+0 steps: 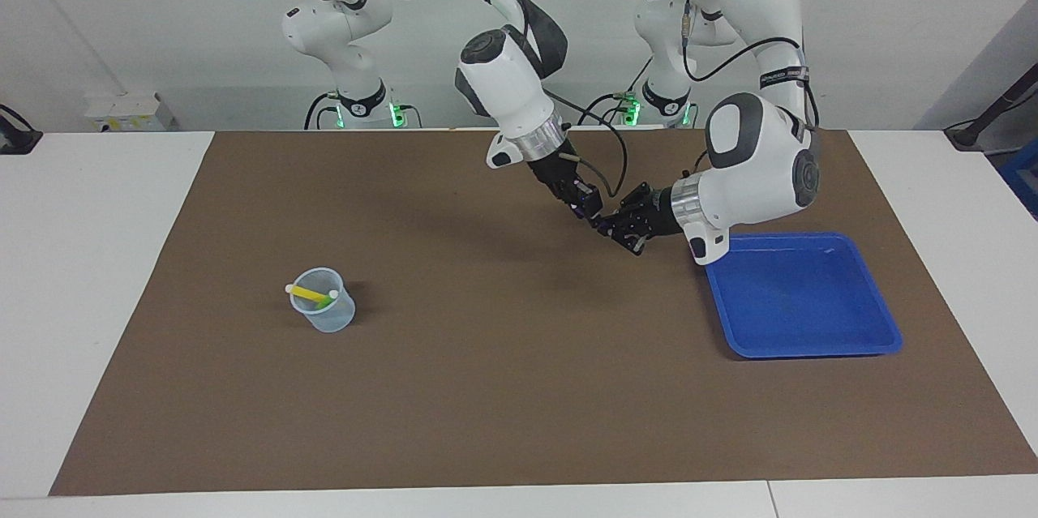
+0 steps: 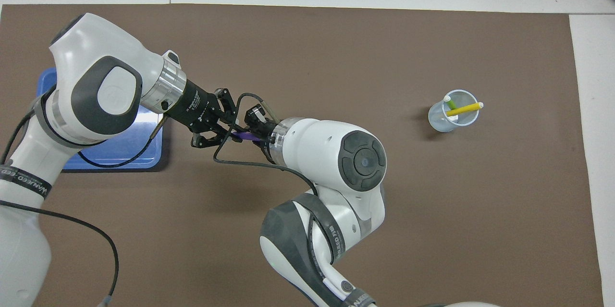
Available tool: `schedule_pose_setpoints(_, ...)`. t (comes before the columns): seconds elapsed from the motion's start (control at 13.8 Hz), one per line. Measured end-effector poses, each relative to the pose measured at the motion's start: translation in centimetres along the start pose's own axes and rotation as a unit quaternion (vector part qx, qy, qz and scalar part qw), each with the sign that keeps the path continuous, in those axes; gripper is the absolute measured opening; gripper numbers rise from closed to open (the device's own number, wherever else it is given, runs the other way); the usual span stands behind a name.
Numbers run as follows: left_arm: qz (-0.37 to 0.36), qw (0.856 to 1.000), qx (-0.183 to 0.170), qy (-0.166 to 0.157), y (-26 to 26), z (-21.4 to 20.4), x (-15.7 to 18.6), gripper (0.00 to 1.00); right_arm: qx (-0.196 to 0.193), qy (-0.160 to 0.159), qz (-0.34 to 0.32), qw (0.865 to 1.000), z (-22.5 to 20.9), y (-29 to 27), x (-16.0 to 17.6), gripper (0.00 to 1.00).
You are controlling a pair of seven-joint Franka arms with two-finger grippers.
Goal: Transfer and insert pens with both arms
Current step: 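Close the right gripper on the purple pen held by the left gripper, then open the left gripper and draw it back from the purple pen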
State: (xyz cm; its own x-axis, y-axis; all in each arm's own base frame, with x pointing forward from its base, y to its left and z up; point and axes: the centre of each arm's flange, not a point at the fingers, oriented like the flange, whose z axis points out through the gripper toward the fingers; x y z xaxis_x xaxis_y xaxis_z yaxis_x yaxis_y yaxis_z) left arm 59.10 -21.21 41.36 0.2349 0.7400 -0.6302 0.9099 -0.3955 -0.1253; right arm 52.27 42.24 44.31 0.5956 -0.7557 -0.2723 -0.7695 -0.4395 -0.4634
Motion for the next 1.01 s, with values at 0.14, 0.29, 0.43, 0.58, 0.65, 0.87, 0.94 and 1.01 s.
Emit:
schedule_pose_setpoints(0.14, -0.002, 1.000, -0.001, -0.001, 0.01, -0.03, 0.04, 0.17, 0.001, 0.000, 0.001, 1.000, -0.05, -0.04, 0.01, 0.21)
schedule_pose_setpoints(0.29, -0.003, 1.000, -0.001, -0.001, 0.01, -0.03, 0.03, 0.17, 0.002, 0.000, 0.001, 1.000, -0.06, -0.05, 0.02, 0.21)
schedule_pose_setpoints(0.43, -0.003, 1.000, -0.001, -0.001, 0.01, -0.04, 0.02, 0.17, 0.002, 0.000, 0.001, 1.000, -0.08, -0.07, 0.03, 0.21)
schedule_pose_setpoints(0.58, -0.003, 1.000, -0.002, -0.001, 0.03, -0.05, 0.01, 0.17, 0.002, 0.000, 0.001, 1.000, -0.10, -0.09, 0.06, 0.21)
schedule_pose_setpoints(0.65, -0.003, 1.000, -0.002, -0.001, 0.03, -0.04, 0.00, 0.17, 0.002, 0.000, 0.001, 1.000, -0.11, -0.09, 0.07, 0.21)
schedule_pose_setpoints(0.87, -0.002, 1.000, 0.005, -0.003, -0.09, 0.65, -0.17, 0.28, 0.008, 0.001, -0.003, 1.000, -0.52, -0.51, 0.23, 0.21)
schedule_pose_setpoints(0.94, -0.002, 1.000, 0.007, -0.003, -0.14, 0.81, -0.17, 0.35, 0.010, 0.002, -0.006, 1.000, -0.66, -0.65, 0.30, 0.21)
schedule_pose_setpoints(1.01, -0.002, 1.000, 0.009, -0.004, -0.18, 0.94, -0.15, 0.45, 0.011, 0.002, -0.011, 1.000, -0.81, -0.78, 0.42, 0.21)
